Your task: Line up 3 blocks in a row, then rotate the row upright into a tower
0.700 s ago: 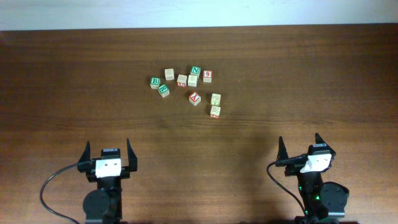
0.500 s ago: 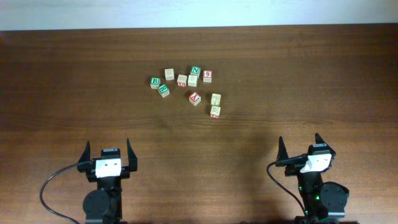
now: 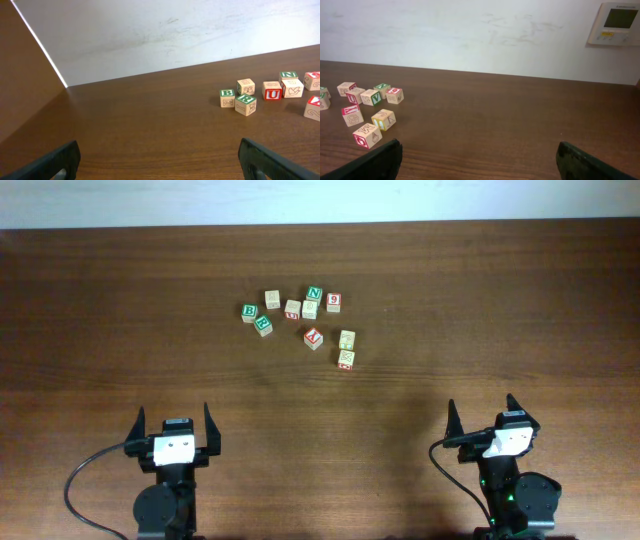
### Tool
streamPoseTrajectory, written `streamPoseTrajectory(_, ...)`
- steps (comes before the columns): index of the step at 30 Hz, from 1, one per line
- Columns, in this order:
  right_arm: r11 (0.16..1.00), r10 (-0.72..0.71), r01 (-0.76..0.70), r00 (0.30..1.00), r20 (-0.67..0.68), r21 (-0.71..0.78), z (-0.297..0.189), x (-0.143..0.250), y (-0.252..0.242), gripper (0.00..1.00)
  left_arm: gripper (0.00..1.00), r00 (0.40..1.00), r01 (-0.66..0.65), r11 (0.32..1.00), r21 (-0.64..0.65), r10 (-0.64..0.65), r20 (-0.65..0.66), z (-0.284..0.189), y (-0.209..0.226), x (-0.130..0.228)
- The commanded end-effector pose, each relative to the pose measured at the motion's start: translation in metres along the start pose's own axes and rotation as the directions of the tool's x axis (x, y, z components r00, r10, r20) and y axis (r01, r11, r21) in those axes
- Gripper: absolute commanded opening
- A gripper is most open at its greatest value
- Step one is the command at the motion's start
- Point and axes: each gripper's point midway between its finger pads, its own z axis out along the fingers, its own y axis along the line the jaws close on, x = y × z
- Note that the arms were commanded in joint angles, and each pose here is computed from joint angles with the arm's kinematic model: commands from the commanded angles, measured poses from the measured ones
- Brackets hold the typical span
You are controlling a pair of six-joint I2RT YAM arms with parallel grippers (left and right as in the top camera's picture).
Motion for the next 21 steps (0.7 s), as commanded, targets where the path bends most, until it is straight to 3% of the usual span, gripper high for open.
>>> streamPoseTrajectory(1, 1.0, 0.002, -0.002, 1.0, -0.003, 0.002, 0.0002, 0.0029, -0.0008, 0.98, 0.99, 1.0, -0.012, 1.0, -0.006, 0.012, 0.005, 0.0001, 0.0008, 0.0013)
streamPoseTrajectory(21, 1.0, 0.005, -0.005, 1.0, -0.003, 0.002, 0.0002, 0.0028, -0.0007, 0.98, 0.99, 1.0, -0.012, 1.0, -0.006, 0.012, 0.005, 0.0001, 0.0008, 0.0013)
